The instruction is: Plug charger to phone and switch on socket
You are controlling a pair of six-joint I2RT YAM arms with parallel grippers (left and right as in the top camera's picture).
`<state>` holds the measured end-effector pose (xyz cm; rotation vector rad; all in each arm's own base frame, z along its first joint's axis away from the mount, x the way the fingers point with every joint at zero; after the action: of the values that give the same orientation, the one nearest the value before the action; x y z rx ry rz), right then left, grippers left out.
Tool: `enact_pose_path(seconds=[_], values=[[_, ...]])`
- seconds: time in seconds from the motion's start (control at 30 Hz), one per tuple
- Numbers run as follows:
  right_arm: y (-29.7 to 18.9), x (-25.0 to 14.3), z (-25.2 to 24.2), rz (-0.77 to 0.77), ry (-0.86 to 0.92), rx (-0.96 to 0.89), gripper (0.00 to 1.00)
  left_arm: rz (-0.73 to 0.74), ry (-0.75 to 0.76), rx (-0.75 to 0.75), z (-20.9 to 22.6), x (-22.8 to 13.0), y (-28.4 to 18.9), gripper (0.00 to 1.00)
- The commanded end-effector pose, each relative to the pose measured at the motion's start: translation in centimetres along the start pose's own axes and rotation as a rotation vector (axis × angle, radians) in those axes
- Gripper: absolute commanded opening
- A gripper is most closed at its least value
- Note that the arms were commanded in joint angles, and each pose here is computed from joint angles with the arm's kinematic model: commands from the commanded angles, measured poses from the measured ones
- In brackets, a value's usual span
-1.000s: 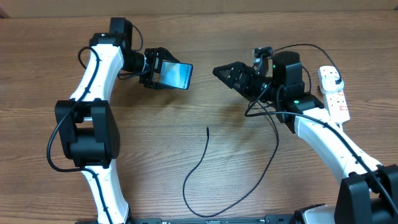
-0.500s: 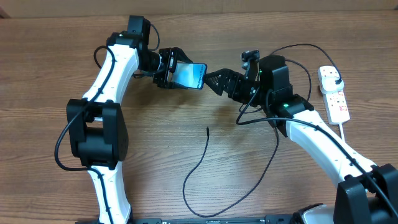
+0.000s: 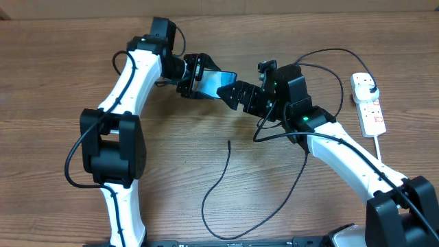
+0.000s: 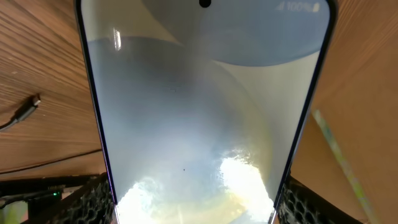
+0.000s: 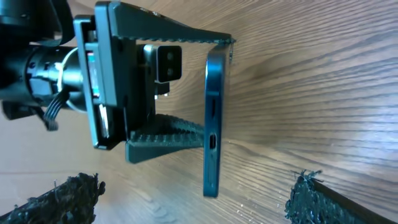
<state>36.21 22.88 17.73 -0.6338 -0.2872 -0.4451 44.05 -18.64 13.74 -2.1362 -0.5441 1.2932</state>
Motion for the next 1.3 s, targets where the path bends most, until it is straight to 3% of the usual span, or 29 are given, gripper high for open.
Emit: enact_pose_path(seconds=[0.0,0.7,0.8,1.17,1.27], values=[[0.0,0.9,0.1,-0.041,-0.013,-0.032,0.95,0.022,0.042,-0.021,-1.2,-1.5,0.3,0.04],[-0.2,1.6,-1.5,-0.099,-0.007,-0.131,0.93,0.040,0.256,-0.027,-1.8,-3.9,2.5,0.04],[-0.2,1.7,-1.6,-0.107,-0.008,-0.140,0.88,0.044,0.264,-0.023,-1.8,-4.2,2.8,0.04],[-0.3,2.2,-2.1,-0.138,-0.033,-0.179,0.85,0.066,0.281,-0.003,-1.4,-5.5,3.8,0.04],[-0.3,2.2,-2.2,-0.140,-0.033,-0.181,0.77,0.069,0.285,0.001,-1.4,-5.8,4.0,0.04]])
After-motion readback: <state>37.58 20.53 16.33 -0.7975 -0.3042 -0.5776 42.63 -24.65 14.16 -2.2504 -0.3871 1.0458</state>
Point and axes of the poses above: each gripper's point midway between its finger pads, its own y axis out along the fingers, its own z axis along the line the jaws close on, x = y × z, the point moved 3 cm from there along -y, back along the fingers, and after that the axes turned 2 degrees about y, right-handed, at the moved point
